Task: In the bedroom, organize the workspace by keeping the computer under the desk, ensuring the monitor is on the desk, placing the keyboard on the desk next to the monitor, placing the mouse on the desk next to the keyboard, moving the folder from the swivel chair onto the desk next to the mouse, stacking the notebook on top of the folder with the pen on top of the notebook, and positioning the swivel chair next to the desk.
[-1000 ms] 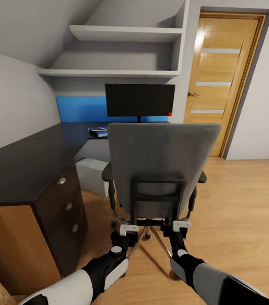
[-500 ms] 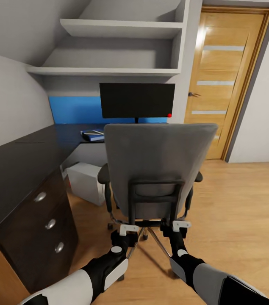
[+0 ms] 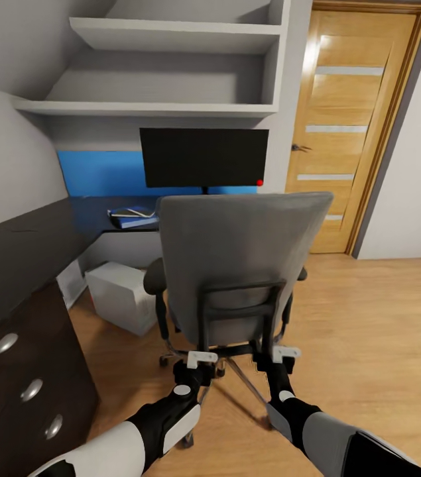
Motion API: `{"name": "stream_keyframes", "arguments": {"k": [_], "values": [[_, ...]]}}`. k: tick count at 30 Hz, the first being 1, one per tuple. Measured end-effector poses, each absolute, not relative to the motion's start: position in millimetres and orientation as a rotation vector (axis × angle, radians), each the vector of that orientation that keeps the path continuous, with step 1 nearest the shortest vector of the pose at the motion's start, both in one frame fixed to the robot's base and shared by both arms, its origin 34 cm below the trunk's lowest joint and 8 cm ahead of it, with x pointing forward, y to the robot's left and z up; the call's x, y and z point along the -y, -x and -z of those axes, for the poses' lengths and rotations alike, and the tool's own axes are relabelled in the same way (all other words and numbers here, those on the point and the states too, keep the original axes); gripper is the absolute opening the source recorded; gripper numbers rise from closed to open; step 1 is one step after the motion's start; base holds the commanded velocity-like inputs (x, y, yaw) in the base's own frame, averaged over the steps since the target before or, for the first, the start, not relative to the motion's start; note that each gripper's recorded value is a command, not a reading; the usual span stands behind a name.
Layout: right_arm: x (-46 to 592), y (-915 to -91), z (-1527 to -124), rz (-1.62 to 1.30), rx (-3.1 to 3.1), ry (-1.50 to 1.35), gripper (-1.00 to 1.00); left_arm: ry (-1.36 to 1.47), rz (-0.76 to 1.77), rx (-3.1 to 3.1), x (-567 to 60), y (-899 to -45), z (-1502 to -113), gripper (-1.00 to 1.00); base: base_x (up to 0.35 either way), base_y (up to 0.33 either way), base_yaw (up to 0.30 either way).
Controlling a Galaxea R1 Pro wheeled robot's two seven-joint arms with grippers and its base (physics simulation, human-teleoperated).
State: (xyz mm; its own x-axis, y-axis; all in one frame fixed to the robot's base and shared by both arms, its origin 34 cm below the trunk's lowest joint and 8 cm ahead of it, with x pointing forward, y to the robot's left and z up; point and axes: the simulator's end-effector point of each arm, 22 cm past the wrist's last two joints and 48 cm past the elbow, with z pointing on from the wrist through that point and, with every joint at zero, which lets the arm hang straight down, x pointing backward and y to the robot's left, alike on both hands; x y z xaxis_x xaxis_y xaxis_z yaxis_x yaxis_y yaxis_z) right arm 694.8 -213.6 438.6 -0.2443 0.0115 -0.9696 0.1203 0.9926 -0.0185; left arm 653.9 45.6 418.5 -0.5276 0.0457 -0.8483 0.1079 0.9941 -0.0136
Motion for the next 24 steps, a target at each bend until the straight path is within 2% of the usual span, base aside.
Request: {"name": "stream_keyframes", "arguments": {"k": [8, 24], "values": [[214.0, -694.6, -438.3, 0.103, -1.817, -0.096, 1.0, -0.111, 0.078, -2.126, -45.0, -653.7, -418.7, 1.0, 0.309, -0.112, -0.05], [214.3, -694.5, -438.0, 0.104, -1.817, -0.096, 1.0, -0.106, 0.08, -2.126, -45.4, -653.8, -418.6, 1.0, 0.323, 0.022, 0.0]]}}
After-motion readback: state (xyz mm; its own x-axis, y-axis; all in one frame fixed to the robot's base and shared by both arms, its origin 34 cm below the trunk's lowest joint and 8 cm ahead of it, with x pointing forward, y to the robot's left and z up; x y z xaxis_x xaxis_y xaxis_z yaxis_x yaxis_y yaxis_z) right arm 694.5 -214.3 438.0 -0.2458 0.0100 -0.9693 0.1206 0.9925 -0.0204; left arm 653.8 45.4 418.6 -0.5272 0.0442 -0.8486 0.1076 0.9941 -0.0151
